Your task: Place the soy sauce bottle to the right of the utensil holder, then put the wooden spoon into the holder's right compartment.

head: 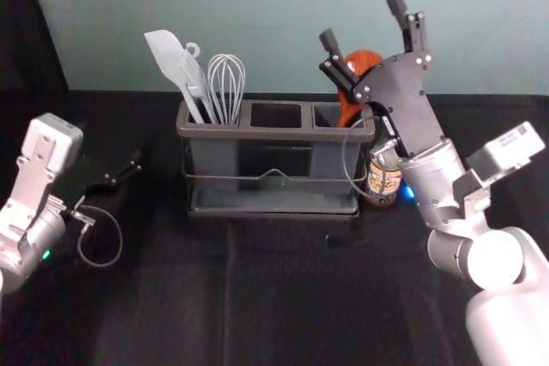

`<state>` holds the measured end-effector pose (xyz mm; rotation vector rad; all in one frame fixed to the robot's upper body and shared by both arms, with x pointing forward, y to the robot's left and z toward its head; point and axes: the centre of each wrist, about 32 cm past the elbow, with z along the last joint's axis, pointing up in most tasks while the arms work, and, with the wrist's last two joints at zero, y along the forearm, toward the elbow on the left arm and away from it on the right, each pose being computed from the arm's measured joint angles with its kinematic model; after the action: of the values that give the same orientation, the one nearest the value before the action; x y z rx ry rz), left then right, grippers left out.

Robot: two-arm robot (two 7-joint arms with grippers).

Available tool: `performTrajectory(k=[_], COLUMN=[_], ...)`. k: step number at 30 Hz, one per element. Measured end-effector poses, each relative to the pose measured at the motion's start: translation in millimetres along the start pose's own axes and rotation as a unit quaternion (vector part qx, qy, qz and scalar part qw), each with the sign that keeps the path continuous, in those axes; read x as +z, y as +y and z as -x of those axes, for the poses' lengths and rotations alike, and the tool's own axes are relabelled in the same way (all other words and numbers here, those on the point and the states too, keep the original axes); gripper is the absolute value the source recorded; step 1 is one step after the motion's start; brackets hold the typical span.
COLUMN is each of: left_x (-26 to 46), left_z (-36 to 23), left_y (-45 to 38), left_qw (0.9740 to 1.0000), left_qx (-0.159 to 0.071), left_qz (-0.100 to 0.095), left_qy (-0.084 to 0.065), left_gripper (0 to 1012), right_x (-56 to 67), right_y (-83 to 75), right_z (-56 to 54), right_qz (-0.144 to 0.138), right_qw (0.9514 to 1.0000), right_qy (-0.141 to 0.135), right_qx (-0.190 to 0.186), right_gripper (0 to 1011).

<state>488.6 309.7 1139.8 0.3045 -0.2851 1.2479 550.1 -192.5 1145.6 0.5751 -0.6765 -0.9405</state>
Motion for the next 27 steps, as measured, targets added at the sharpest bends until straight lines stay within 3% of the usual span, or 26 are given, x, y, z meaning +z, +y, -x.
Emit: performTrajectory(k=[11,20,27], left_x=[0.0,0.0,0.0], left_z=[0.0,0.0,0.0], left_y=[0.0,0.0,0.0], left_qw=[1.0,1.0,1.0], left_qx=[0.0,0.0,0.0], left_qz=[0.0,0.0,0.0], left_qy=[0.0,0.0,0.0], left_gripper=[1000,1000,1000], right_x=[31.2,53.3,67.5], right_y=[-6.9,-12.3,-23.2], right_z=[-2.5,-25.1,-52.1], right_qz=[-0.009,0.003,0.028], right_qw=[0.9997,0.9988,0.9967], right_qy=[-0.02,-0.049,-0.074], right_qx=[0.009,0.001,-0.018], right_gripper=[1002,1003,1003])
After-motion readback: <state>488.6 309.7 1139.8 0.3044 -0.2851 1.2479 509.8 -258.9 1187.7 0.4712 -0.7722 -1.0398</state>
